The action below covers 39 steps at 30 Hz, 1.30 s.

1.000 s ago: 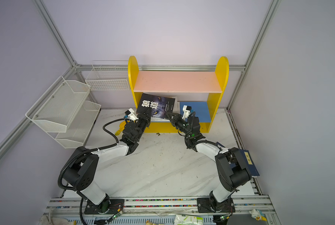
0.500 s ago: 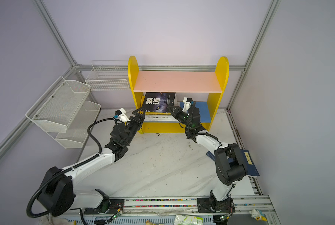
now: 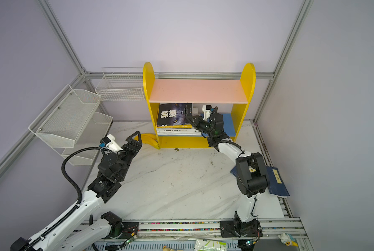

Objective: Stacking books/files
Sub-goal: Place the book at the bookshelf.

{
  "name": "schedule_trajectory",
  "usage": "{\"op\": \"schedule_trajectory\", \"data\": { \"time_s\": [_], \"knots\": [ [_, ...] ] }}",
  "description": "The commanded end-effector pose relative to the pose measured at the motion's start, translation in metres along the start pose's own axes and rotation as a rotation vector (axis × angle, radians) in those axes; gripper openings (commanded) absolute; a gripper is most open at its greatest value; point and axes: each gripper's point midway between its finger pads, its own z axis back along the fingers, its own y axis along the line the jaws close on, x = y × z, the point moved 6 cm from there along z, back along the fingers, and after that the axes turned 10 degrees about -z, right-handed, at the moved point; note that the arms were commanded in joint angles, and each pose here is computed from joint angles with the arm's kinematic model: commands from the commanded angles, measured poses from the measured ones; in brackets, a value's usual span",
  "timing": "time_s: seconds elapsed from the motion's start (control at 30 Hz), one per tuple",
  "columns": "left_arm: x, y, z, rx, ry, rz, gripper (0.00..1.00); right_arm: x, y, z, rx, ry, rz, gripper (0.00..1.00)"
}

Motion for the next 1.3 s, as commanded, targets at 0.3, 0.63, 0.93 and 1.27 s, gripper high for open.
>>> {"op": "schedule_trajectory", "data": {
  "time_s": [0.3,0.63,0.93,1.27],
  "knots": [
    [-0.012,0.023,0.002,0.070,0.014,-0.053,0.91,0.011,0.018,-0.004,0.063,-0.033,0.047,0.10],
    [-0.022,0.027,-0.003,0.069,0.040,-0.028,0.91,0.013,0.008,-0.007,0.064,-0.055,-0.009,0.10],
    [-0.026,0.026,-0.007,0.066,0.056,-0.024,0.92,0.014,0.003,-0.012,0.049,-0.057,-0.025,0.10],
    [-0.026,0.016,-0.019,0.056,0.084,-0.108,0.97,0.015,-0.006,-0.013,-0.077,-0.031,0.007,0.20]
  ]
}}
